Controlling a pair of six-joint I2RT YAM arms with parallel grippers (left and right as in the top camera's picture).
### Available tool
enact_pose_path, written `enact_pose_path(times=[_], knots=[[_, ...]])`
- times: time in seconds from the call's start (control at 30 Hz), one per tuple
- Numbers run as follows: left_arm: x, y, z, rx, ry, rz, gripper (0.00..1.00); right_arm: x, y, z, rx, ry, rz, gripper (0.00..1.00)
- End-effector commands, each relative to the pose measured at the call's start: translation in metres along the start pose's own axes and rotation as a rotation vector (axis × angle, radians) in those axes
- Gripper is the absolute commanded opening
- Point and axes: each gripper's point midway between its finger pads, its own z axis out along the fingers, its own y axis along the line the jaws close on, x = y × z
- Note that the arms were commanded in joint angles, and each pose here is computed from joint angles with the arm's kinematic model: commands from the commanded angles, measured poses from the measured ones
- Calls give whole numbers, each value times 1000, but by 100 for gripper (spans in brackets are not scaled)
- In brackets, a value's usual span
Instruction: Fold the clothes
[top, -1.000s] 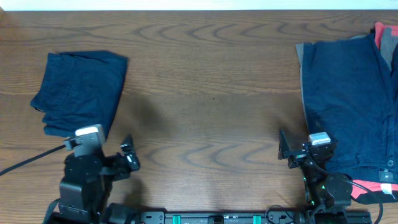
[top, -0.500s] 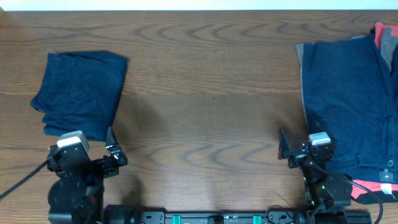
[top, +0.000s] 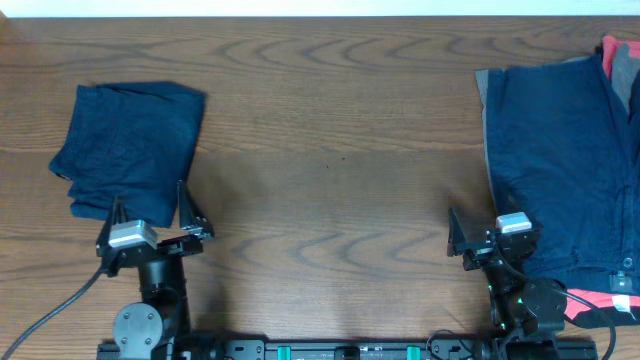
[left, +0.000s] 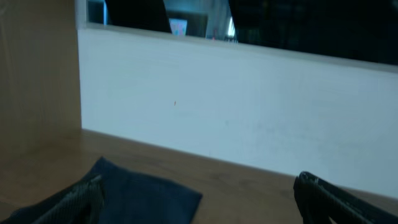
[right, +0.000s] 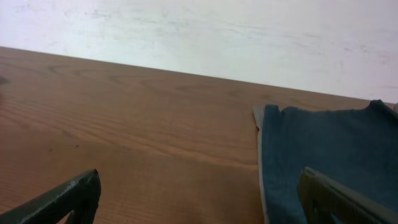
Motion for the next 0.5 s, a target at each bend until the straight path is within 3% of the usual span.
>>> enact_pose_path(times=[0.0,0.13,0.47], knots=[[11,-2,-1,28,-16,13,98,0,0,0,-1,-4,-16,99],[27,-12,0,93,-15,69,98,0,0,0,-1,-4,-16,99],[75,-8,3,96,68,92,98,0,0,0,-1,-4,-16,99]])
